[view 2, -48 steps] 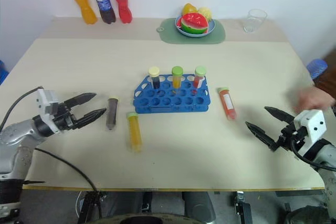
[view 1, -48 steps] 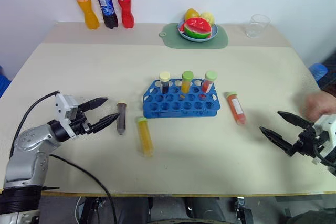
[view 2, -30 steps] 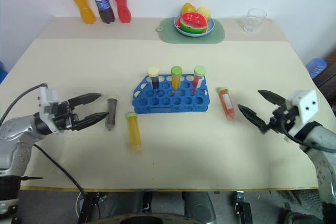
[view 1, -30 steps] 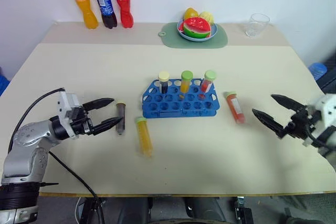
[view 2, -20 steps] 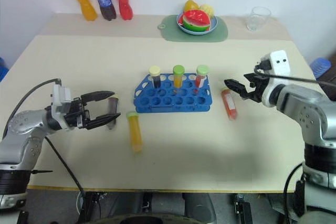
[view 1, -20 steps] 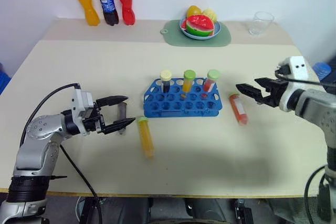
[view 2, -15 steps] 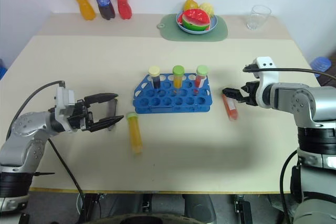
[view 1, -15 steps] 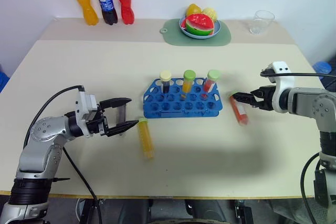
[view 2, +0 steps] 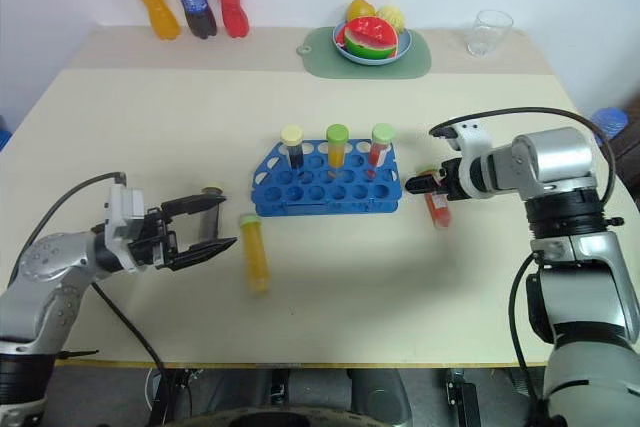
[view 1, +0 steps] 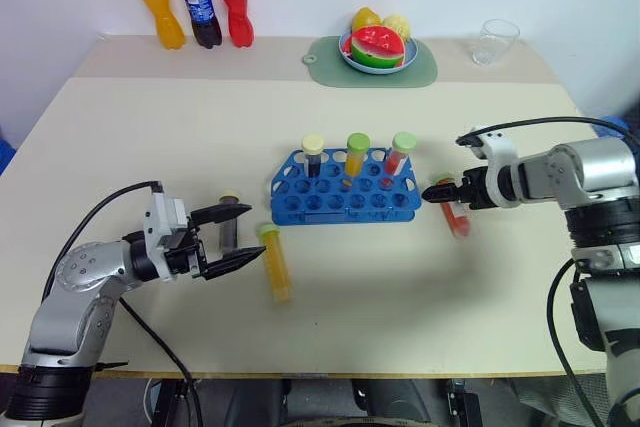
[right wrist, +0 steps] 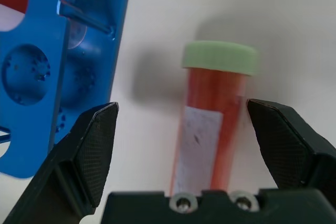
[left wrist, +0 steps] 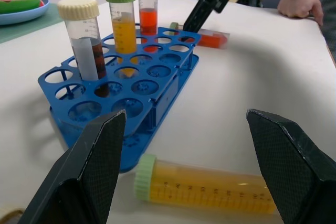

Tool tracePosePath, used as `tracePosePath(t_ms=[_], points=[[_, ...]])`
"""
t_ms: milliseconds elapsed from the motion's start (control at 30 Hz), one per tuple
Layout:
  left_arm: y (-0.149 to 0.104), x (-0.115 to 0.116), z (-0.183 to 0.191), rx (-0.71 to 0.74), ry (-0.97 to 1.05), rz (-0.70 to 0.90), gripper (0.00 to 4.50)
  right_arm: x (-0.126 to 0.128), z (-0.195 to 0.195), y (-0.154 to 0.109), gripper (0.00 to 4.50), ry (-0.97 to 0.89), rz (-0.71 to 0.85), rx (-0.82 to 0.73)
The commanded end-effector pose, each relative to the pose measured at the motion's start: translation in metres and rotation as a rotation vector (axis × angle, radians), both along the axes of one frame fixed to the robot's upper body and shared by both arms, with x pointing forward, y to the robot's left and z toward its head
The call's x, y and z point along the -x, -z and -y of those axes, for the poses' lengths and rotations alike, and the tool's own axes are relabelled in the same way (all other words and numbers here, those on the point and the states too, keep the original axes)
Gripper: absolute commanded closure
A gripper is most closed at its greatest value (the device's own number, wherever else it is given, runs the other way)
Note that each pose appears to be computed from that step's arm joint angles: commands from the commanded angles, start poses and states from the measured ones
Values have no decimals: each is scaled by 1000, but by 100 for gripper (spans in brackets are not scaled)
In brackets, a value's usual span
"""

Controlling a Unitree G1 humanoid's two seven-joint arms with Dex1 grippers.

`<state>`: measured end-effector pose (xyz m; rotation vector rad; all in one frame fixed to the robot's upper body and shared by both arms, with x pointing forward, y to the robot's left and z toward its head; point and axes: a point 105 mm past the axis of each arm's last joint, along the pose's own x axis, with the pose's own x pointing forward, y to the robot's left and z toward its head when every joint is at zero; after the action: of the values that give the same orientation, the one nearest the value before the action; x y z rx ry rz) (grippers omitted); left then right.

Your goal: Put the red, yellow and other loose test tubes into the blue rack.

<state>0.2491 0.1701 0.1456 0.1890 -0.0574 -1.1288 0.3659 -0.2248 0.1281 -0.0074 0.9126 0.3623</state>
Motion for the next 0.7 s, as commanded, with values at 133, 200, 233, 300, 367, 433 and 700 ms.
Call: tracePosePath(t_ms=[133, 200, 233, 300, 367, 433, 700], points=[[-9, 6, 1, 6, -9, 30, 68, -5, 8, 13, 198, -37, -23, 100], [-8, 7, 1, 6, -13, 29, 68, -5, 7, 14, 296, -58, -26, 112], [-8, 7, 1, 6, -14, 28, 68, -4, 7, 14, 342, -66, -27, 115], [-8, 7, 0, 6, -18, 28, 68, -4, 6, 14, 368, -78, -22, 120], [-7, 7, 1, 7, -20, 28, 68, -4, 10, 12, 368, -83, -6, 138], [-7, 7, 1, 8, -22, 29, 68, -4, 14, 8, 368, -97, 24, 137], [-9, 1, 3, 28, -30, 43, 68, 37, -7, -55, 368, -340, 363, -235]])
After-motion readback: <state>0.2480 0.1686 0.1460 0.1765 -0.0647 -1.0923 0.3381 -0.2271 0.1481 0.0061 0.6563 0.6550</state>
